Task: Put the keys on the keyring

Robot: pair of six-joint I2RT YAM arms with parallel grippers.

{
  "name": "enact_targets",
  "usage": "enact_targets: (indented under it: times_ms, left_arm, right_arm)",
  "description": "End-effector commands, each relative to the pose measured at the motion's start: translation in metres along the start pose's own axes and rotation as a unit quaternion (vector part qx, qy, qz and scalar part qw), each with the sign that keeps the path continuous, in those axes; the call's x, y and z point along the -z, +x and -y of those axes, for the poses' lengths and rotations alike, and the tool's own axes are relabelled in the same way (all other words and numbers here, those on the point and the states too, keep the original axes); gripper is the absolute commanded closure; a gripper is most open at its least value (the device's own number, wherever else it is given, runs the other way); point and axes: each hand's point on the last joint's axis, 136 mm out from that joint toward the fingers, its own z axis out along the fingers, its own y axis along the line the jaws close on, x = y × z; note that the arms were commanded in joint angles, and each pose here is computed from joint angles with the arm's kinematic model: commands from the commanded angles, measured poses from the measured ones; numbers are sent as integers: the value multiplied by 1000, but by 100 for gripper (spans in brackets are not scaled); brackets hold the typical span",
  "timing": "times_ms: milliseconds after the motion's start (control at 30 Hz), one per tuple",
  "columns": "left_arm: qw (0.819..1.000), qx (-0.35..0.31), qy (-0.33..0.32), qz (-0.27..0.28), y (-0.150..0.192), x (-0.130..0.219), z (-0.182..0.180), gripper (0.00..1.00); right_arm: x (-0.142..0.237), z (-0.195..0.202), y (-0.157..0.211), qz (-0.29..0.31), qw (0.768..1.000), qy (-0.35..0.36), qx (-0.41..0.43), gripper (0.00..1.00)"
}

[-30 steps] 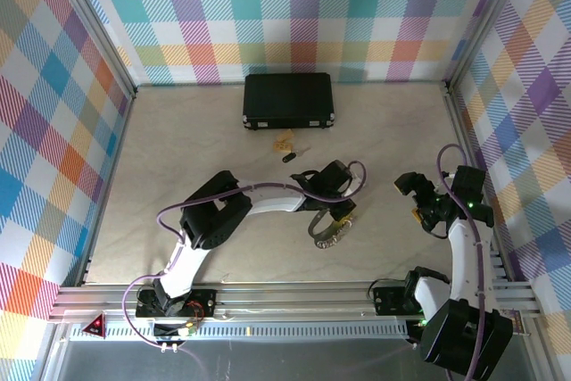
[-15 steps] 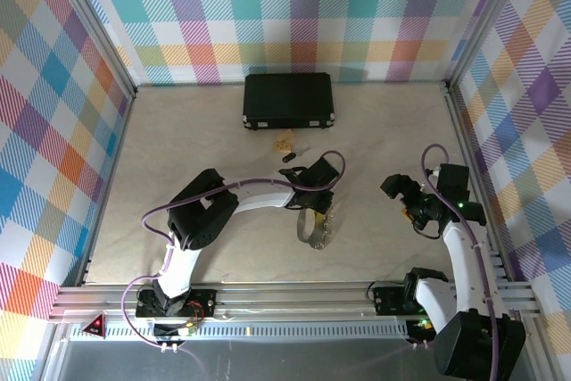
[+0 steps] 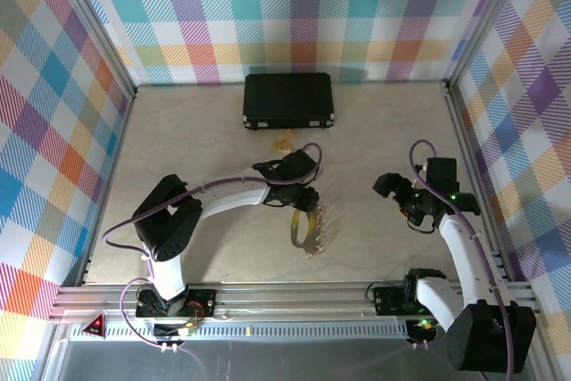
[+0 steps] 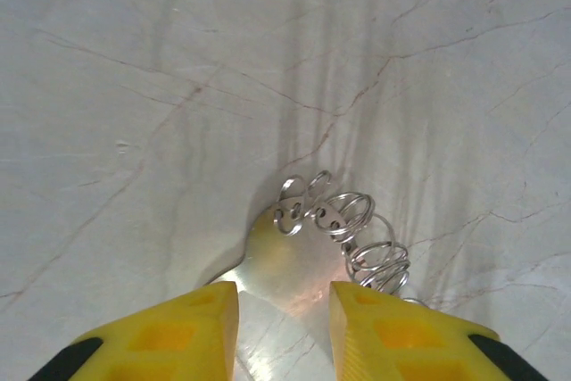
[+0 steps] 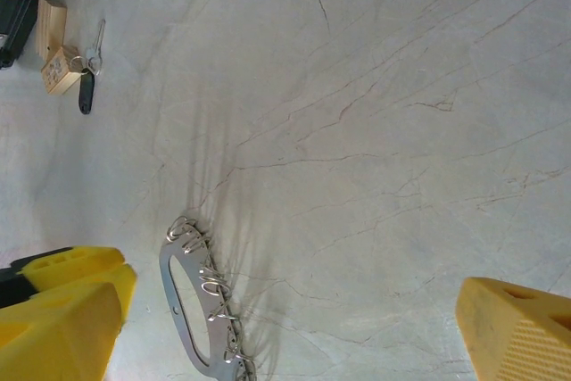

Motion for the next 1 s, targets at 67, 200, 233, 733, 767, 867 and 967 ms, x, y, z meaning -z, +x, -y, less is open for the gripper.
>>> enact_targets:
  times_ms: [67,200,233,733,767,867,967]
  left_arm:
    - [999,6,38,-18,6,1,-2,73]
    - [996,-22,81,-16,3,-4,12,73]
    - [996,-31,87,-19,5,-5,14,72]
    - [989,-107,100,-15,14,-32,13,69]
    - [989,-108,98,-15,13,-34,12,69]
    - [989,-114,95,-14,10,-39,11,69]
    - [989,-116,90,-13,8,-42,10,71]
  right_arm:
    - [3,-11,-7,9,1000,-1,29,4]
    - [4,-13,-6,5,999,-1,35,4]
    - [4,-13,-6,5,999,0,35,4]
    - [5,-20,-9,4,999,-2,42,4]
    - [6,-20,-9,5,999,-2,42,4]
    - [7,-21,-11,7,999,-1,42,3]
    - [8,-22,-12,9,999,-2,45,3]
